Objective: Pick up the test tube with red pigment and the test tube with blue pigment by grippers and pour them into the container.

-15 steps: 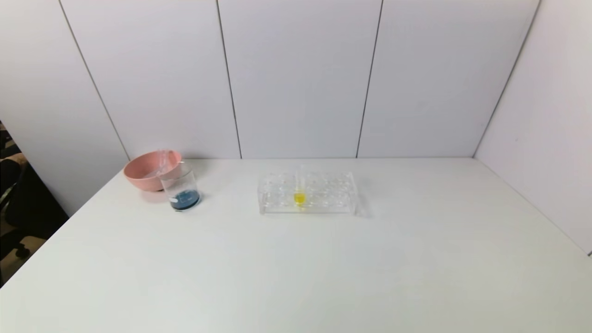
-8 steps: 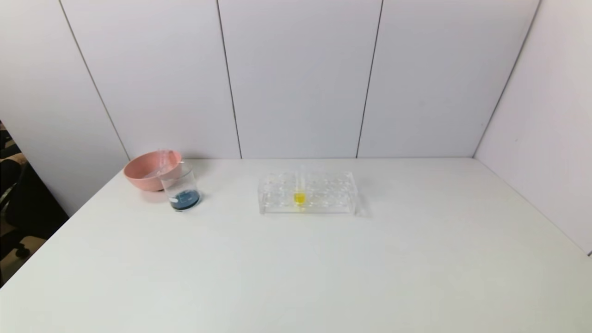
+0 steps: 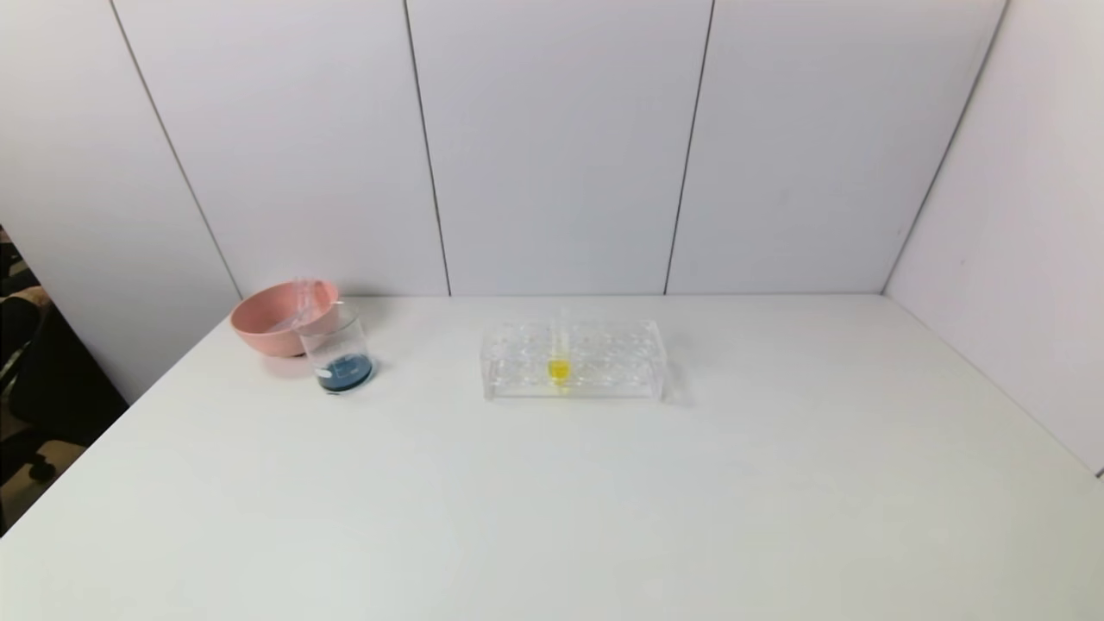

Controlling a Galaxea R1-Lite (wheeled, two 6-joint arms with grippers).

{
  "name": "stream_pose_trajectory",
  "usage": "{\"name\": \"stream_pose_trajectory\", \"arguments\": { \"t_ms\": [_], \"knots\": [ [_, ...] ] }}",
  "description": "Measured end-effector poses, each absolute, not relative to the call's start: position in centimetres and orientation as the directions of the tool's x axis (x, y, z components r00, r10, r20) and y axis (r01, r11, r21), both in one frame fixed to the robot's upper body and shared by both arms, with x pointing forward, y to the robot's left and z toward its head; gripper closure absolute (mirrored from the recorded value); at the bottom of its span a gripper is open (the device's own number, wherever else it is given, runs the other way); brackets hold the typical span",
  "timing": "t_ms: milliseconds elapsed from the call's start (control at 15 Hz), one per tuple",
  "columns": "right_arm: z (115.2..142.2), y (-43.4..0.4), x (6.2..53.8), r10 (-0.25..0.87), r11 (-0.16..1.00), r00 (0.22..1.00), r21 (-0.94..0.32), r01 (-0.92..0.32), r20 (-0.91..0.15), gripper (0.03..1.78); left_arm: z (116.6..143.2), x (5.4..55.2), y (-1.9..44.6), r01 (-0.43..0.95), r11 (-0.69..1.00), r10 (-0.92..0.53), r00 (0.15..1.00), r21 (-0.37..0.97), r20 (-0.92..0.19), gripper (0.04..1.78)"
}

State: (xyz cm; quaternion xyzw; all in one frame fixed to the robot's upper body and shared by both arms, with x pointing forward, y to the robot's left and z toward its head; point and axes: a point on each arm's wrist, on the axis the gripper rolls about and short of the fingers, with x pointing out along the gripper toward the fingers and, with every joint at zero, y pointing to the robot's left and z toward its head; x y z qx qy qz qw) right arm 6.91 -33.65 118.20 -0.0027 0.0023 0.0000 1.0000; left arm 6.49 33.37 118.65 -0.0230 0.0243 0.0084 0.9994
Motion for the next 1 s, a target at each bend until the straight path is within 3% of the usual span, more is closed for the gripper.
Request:
{"name": "stream_pose_trajectory", "arguments": {
  "t_ms": [1000],
  "knots": [
    [118.20, -33.65, 6.91, 0.001, 1.000, 1.000, -0.007, -0.001, -0.005, 0.04, 118.40, 6.58, 33.36, -0.009, 1.000, 0.009, 0.999, 0.006, -0.054, 0.05]
  ]
}}
